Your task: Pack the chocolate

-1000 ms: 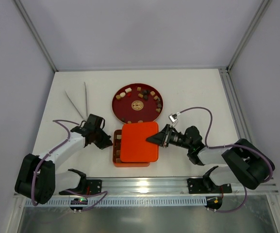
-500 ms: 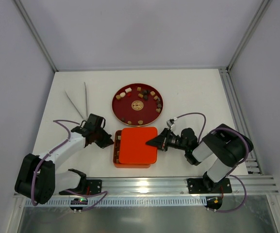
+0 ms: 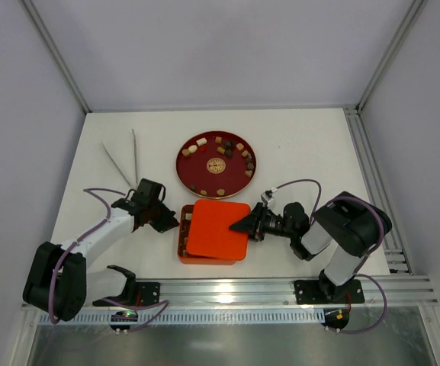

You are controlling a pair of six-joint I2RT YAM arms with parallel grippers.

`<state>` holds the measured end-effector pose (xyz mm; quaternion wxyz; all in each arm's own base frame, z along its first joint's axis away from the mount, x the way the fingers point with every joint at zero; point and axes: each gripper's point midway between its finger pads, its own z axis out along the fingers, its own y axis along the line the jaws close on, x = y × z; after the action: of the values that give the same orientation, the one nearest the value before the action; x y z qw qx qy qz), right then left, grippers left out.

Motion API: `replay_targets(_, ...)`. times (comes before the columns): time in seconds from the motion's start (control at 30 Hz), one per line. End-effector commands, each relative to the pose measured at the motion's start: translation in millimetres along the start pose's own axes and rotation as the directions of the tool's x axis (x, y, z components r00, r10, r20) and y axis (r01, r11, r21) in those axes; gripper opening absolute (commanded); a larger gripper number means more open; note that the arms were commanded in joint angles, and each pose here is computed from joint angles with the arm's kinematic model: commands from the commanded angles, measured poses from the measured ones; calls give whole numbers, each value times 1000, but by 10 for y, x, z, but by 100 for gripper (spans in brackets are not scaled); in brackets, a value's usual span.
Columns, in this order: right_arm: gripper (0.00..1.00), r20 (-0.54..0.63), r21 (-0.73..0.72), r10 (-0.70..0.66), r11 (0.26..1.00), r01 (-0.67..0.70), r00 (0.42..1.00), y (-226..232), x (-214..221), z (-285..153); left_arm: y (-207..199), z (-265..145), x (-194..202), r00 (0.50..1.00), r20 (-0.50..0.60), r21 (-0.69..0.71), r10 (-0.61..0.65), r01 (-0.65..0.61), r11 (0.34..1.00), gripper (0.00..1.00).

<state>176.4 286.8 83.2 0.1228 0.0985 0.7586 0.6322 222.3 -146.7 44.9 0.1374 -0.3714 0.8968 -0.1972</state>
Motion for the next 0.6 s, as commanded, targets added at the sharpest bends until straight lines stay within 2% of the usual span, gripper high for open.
replay_targets(0.0, 44, 48, -174, -180, 967, 186, 982, 416, -57, -33, -107, -47, -19, 1000, 14, 50, 3, -4, 999, 0)
replay_targets(0.13, 51, 35, -126, -189, 973, 192, 981, 339, -60, -13, -94, -49, -6, 1000, 12, 51, 3, -3, 999, 0)
replay_targets(0.5, 56, -31, 114, -251, 961, 253, 967, 17, -135, 43, -99, -53, -2, 1000, 10, 54, 1, -2, 999, 0)
replay_targets(0.57, 57, -26, 120, -257, 959, 258, 966, 31, -156, 44, -105, -53, 3, 1000, 8, 55, 3, -3, 999, 0)
